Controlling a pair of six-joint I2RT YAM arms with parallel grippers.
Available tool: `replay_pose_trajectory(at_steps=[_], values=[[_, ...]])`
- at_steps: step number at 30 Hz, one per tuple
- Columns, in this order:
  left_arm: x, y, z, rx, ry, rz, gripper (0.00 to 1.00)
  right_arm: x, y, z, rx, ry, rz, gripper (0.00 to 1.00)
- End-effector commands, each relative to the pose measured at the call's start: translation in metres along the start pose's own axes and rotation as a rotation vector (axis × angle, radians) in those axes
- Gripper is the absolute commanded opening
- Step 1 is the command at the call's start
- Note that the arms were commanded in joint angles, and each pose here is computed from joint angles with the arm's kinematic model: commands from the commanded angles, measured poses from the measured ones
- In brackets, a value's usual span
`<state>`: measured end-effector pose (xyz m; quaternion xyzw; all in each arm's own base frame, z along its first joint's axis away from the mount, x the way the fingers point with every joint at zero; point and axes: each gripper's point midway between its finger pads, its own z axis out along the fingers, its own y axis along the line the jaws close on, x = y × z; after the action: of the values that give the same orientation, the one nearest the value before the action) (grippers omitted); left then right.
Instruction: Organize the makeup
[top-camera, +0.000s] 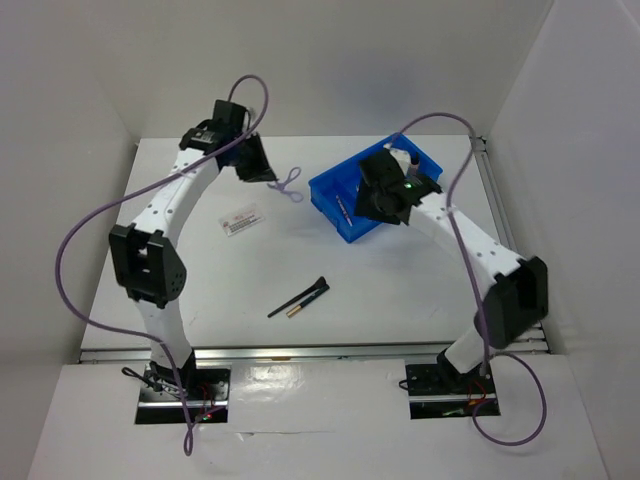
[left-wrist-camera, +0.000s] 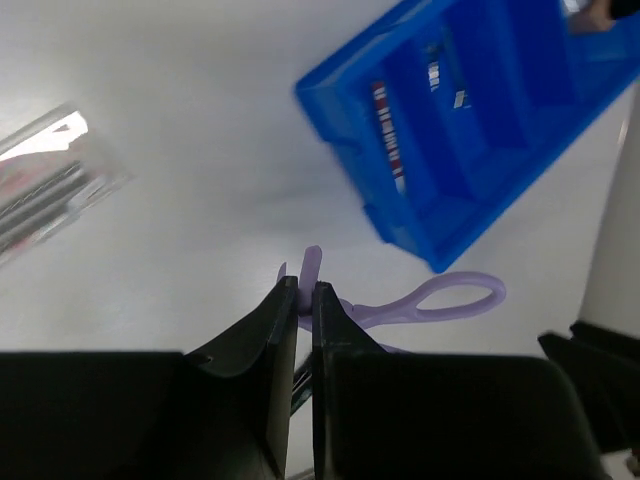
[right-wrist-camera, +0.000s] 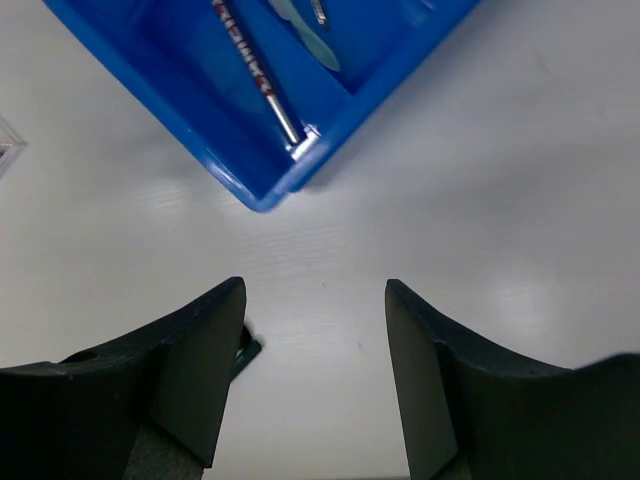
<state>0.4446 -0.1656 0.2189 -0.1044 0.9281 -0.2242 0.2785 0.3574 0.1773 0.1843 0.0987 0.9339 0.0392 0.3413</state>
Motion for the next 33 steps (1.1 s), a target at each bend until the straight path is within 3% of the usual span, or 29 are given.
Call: replay_pose_trajectory(at_steps=[1,6,8,16,19,24,32,33], values=[[-0.016,-0.058,0.024,0.158,-0.004,0.05,0.0,0.006,-0.038,-0.041,0.079,-0.057,0.164,0.66],[-0.023,-0.12,0.054,0.347,-0.008,0.125,0.0,0.038,-0.077,-0.061,0.149,-0.006,0.333,0.66],[-0.026,-0.146,0.062,0.425,-0.06,0.172,0.0,0.048,-0.086,-0.069,0.149,0.0,0.398,0.66],[-0.025,-0.216,0.094,0.592,-0.198,0.292,0.0,0.069,-0.101,-0.084,0.134,0.01,0.445,0.66],[-0.023,-0.229,0.111,0.661,-0.226,0.322,0.0,0.079,-0.105,-0.084,0.157,0.039,0.468,0.66],[-0.029,-0.226,0.142,0.62,-0.287,0.32,0.0,0.101,-0.1,-0.087,0.097,0.115,0.528,0.66],[-0.025,-0.208,0.182,0.561,-0.294,0.303,0.0,0.102,-0.107,-0.085,0.131,0.1,0.542,0.66],[-0.022,-0.201,0.191,0.535,-0.285,0.295,0.03,0.099,-0.105,-0.086,0.128,0.099,0.526,0.66]])
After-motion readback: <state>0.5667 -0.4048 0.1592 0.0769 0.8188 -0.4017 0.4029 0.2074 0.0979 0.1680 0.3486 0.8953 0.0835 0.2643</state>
